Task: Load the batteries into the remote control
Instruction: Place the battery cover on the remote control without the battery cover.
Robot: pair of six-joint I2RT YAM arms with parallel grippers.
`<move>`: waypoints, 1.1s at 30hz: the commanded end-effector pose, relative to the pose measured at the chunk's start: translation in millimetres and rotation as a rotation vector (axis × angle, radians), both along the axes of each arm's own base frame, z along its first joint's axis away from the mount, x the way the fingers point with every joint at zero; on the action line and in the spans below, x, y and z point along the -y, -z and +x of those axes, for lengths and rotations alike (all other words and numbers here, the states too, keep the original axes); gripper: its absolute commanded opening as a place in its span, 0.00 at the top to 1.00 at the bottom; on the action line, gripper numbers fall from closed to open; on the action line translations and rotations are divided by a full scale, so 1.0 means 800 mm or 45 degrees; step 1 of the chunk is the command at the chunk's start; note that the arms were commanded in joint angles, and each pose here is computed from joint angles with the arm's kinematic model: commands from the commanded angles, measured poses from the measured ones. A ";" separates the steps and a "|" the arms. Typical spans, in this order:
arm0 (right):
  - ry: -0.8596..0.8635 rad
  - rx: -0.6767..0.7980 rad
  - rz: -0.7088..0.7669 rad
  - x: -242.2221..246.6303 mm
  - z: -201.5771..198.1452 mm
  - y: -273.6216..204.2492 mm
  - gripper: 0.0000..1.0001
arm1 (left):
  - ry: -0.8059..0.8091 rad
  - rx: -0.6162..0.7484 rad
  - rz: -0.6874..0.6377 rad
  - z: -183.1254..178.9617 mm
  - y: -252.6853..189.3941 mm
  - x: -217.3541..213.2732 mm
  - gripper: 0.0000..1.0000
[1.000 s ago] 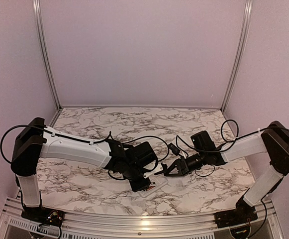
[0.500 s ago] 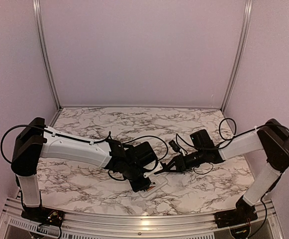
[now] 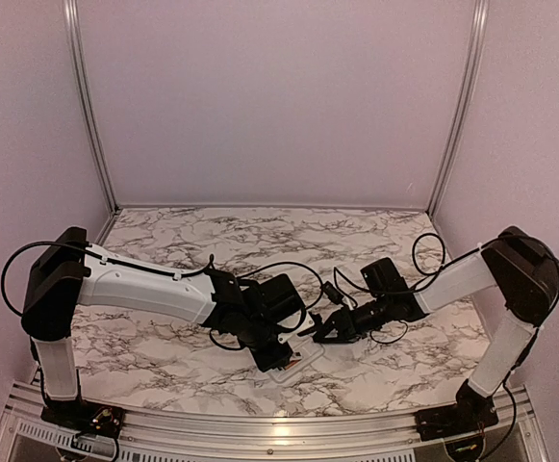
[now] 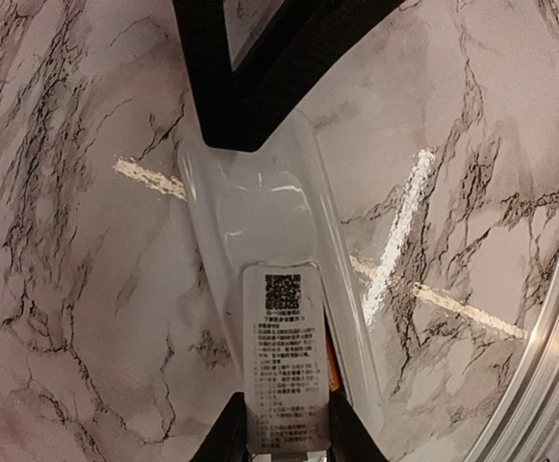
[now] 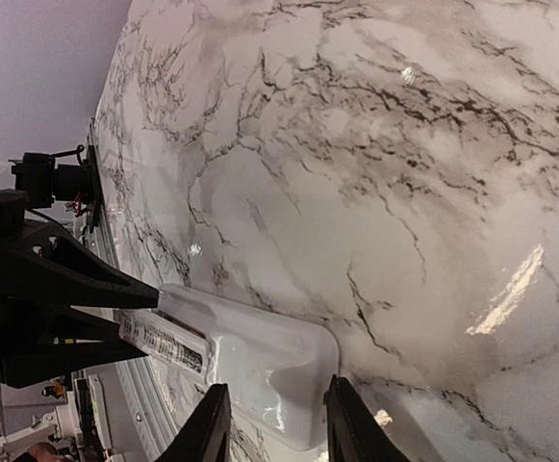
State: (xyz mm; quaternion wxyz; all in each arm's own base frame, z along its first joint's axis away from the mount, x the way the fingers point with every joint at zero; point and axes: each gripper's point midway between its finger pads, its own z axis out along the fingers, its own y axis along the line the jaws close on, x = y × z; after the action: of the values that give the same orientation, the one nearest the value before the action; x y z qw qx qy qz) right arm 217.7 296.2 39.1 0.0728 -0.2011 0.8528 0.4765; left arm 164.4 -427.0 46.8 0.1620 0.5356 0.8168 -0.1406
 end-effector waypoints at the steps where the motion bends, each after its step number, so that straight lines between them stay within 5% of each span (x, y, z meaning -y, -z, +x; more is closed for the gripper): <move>1: -0.052 -0.018 0.020 -0.008 -0.020 -0.002 0.68 | -0.029 -0.064 0.051 -0.008 0.015 -0.009 0.89; 33: -0.121 -0.094 0.061 -0.023 -0.074 -0.005 0.76 | -0.062 -0.111 0.038 0.001 0.011 -0.034 0.85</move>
State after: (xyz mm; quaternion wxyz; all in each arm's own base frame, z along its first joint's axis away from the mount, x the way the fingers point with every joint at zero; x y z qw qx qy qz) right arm 189.9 300.7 29.9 0.0659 -0.1916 0.8592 0.4699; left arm 157.8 -413.5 39.3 0.1257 0.5182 0.8305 -0.1613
